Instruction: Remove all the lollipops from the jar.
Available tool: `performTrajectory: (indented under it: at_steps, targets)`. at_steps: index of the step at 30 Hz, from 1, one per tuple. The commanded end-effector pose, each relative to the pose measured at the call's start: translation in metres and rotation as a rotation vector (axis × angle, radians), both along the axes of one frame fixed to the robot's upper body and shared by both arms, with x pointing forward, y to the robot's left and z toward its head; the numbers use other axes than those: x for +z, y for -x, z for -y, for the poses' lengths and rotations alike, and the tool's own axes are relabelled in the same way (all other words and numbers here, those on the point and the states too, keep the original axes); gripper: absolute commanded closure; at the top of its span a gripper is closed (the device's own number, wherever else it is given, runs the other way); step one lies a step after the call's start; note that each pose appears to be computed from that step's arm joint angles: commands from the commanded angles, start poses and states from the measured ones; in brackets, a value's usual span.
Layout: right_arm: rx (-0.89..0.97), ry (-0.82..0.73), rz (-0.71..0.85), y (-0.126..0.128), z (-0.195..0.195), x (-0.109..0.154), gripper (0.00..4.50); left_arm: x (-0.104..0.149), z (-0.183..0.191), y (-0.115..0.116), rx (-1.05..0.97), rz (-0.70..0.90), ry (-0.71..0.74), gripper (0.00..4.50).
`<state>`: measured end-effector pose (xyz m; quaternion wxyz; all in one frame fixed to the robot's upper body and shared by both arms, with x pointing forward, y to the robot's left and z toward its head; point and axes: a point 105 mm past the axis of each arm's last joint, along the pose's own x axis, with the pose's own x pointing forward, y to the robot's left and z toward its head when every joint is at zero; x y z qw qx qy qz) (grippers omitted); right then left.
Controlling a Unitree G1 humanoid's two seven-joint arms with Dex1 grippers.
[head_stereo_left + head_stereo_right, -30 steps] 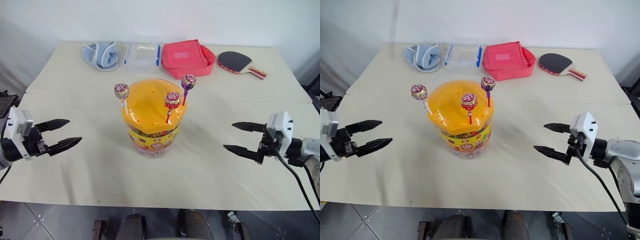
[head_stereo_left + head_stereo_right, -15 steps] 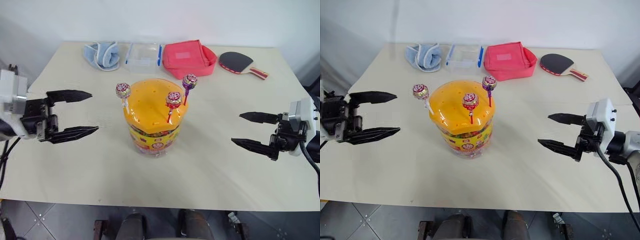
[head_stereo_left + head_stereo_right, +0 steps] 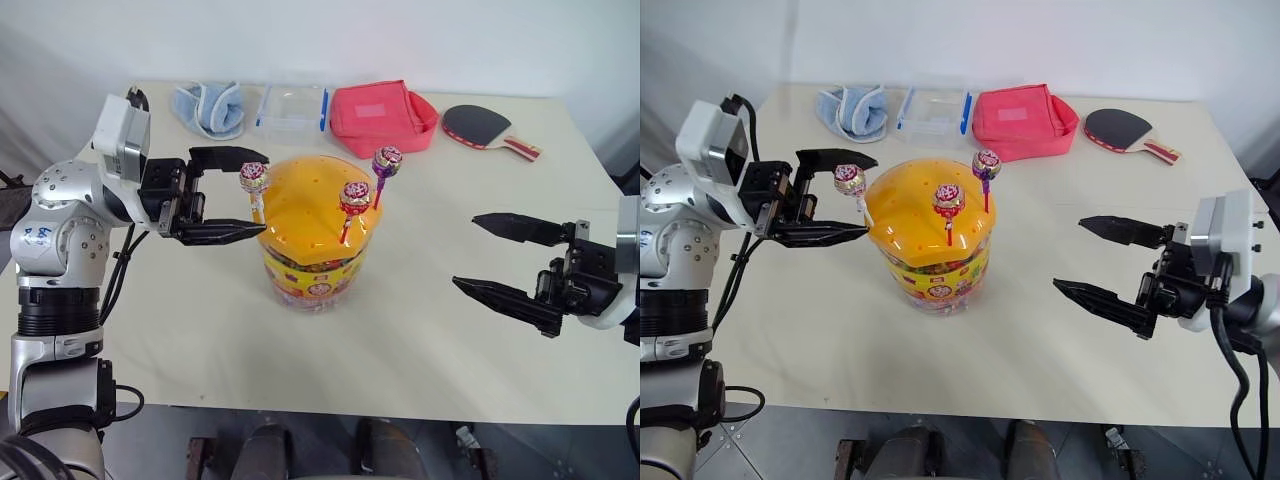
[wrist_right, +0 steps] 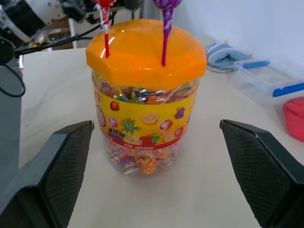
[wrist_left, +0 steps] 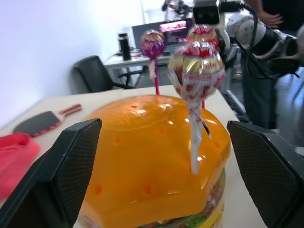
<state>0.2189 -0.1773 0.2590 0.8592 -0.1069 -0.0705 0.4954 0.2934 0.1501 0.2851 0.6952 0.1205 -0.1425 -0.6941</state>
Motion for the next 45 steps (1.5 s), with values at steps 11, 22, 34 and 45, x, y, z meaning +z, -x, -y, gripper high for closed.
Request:
performTrajectory:
  at_steps: [11, 22, 34, 45]
  targets:
    - [-0.057, -0.027, 0.072, 0.008, 0.004, 0.013, 0.00, 0.024, 0.012, 0.000, -0.106, 0.046, 0.030, 4.02]
    - [-0.070, -0.023, 0.096, 0.005, 0.011, 0.020, 0.00, 0.083, 0.017, 0.003, -0.062, 0.117, 0.220, 4.46]
    - [0.064, 0.001, 0.054, 0.014, 0.001, 0.019, 0.00, 0.070, -0.062, -0.059, 0.771, -0.211, 0.097, 4.46]
    - [0.151, -0.014, 0.039, -0.001, -0.012, 0.016, 0.00, -0.076, -0.168, -0.037, 1.438, -0.804, -0.390, 4.46]
